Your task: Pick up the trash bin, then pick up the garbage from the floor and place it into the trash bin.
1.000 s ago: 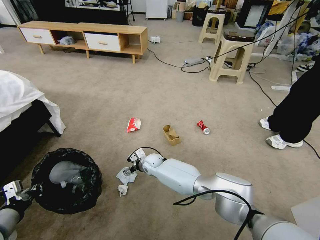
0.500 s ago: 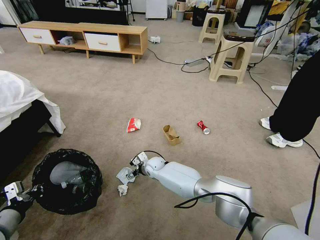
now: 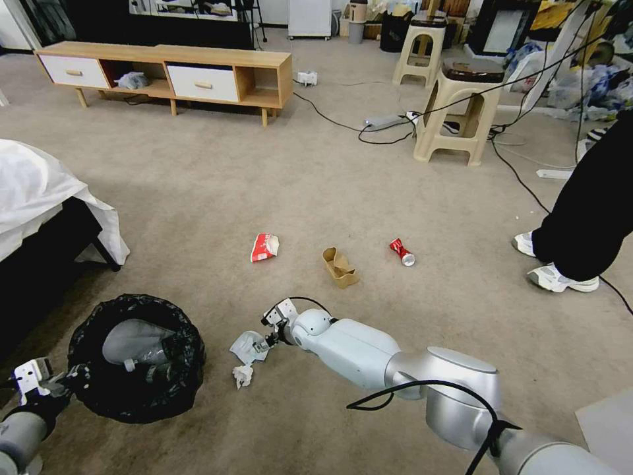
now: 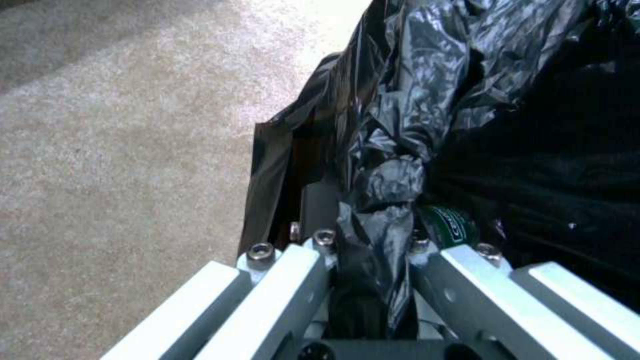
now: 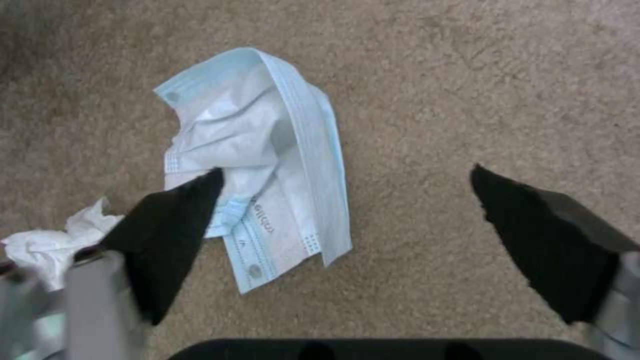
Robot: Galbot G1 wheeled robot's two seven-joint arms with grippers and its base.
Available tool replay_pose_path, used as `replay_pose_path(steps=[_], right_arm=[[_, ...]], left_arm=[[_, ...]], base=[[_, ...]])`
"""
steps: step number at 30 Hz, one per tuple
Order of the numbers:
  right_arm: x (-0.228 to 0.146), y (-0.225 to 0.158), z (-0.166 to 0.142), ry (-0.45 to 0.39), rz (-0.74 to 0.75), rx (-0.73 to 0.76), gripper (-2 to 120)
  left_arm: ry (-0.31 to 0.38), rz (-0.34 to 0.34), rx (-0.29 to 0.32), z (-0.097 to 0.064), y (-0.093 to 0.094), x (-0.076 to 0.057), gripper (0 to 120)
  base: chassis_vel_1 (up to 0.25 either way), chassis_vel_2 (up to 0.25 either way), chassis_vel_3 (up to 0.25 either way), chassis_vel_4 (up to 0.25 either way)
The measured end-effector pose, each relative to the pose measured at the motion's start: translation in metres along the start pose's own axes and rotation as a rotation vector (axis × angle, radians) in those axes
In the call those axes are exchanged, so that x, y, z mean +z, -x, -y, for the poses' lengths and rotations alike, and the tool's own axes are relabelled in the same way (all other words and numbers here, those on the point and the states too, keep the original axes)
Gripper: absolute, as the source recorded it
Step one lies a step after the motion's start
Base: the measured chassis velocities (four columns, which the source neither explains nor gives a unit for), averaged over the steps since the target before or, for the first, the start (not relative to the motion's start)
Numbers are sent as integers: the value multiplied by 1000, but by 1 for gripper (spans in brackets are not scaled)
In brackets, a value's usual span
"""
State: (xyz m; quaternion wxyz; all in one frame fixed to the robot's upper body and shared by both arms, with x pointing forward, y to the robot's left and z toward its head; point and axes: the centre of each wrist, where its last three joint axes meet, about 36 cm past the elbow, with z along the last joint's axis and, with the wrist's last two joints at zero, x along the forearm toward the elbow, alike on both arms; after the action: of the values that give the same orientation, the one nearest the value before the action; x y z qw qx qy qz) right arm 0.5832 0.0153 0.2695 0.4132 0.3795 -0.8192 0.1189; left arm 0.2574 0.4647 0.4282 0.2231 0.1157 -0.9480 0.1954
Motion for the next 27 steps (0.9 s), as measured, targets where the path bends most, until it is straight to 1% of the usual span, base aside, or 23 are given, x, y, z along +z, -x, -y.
replay_pose_path(steps=[3,5,6,7,8,9,11,12,14,15,17,18,21,22,24,27], right_arm=[[0,0,0,0,1,-1,88],[0,0,1,-1,2,-1,76],[0,0,1,-1,2,-1,76],[1,0,1,-2,3,-2,67],[1,0,1,-3,3,-4,62],[1,0,1,-3,3,-4,62],[2,1,0,-5,4,-8,51],[2,1,0,-5,4,-8,51],[4,1,-1,-6,2,-12,39],[4,1,-1,-6,2,-12,39],[5,2,-1,-5,1,-13,30],[5,2,-1,-5,1,-13,30],[6,2,-1,-3,0,-13,15],[6,2,-1,-3,0,-13,15],[6,2,0,1,0,-11,1],[6,2,1,3,0,-9,0]], left_arm=[[0,0,0,0,0,0,1],[1,-1,1,1,1,1,1],[1,-1,1,1,1,1,1],[2,-1,1,1,1,1,1],[2,-1,2,1,1,1,1],[2,-1,2,1,1,1,1],[2,0,2,1,1,0,1],[2,0,2,1,1,0,1],[3,0,2,1,1,0,1],[3,0,2,1,1,0,1],[4,0,2,2,1,0,1],[4,0,2,2,1,0,1],[4,-1,5,2,2,1,1],[4,-1,5,2,2,1,1],[4,-1,6,3,2,1,1],[5,-1,6,3,2,1,1]], base=[[0,0,0,0],[0,0,0,0],[0,0,0,0],[0,0,0,0],[0,0,0,0],[0,0,0,0],[0,0,0,0],[0,0,0,0],[0,0,0,0],[0,0,0,0],[0,0,0,0],[0,0,0,0],[0,0,0,0],[0,0,0,0],[0,0,0,0],[0,0,0,0]])
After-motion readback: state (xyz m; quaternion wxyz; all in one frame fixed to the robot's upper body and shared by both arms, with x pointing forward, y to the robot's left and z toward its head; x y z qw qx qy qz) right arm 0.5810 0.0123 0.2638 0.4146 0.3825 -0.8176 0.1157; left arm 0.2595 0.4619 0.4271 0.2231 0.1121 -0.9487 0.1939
